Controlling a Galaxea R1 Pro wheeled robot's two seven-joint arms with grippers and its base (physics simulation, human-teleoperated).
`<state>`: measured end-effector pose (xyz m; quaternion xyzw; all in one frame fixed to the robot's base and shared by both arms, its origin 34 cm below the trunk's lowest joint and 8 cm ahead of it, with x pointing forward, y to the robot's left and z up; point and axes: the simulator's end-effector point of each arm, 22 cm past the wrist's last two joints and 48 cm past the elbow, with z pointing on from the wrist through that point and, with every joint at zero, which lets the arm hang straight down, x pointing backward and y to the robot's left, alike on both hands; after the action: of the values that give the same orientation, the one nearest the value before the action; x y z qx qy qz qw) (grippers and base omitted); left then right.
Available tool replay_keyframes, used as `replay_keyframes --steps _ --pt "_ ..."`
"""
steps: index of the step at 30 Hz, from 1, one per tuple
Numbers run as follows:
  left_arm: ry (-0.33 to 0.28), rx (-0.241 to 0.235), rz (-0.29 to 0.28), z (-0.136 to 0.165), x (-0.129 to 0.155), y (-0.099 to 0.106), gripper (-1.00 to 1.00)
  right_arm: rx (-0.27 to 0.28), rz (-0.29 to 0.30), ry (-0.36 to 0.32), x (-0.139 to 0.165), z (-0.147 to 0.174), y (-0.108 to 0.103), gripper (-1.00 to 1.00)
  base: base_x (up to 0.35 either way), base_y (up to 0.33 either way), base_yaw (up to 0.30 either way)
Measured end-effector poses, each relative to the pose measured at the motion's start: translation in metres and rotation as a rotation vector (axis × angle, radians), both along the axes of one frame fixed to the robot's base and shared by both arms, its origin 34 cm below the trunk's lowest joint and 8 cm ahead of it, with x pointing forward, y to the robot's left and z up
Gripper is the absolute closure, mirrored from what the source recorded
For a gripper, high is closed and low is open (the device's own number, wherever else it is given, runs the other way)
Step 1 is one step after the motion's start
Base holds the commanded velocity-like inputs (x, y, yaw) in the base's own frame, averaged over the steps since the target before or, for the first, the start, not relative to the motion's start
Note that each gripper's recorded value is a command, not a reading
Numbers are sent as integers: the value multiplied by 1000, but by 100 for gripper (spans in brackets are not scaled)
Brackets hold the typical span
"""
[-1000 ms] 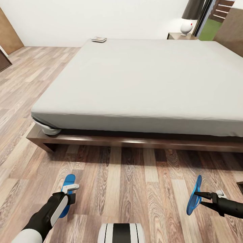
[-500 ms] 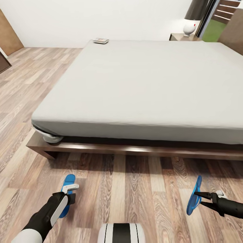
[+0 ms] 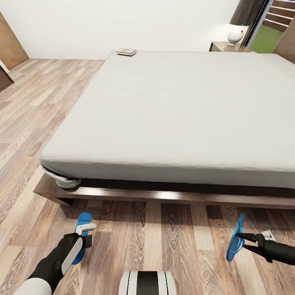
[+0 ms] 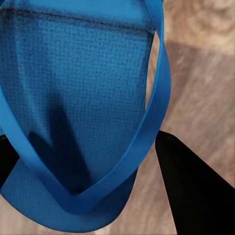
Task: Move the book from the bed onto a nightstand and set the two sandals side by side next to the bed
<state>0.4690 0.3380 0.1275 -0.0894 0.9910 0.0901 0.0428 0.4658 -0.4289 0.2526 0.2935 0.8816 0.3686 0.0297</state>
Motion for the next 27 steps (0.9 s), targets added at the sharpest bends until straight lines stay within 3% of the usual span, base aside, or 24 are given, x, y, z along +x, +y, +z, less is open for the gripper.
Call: replay_keyframes --steps 20,23,27 --pt "59 -2 1 -23 -22 -1 100 4 2 49 -12 -21 1 100 2 1 0" --pt "72 -3 2 -28 -27 -1 100 100 -21 -4 0 -8 14 100 0 0 0" --pt "88 -3 2 -34 -34 -1 100 148 -25 -19 0 -5 20 100 0 0 0"
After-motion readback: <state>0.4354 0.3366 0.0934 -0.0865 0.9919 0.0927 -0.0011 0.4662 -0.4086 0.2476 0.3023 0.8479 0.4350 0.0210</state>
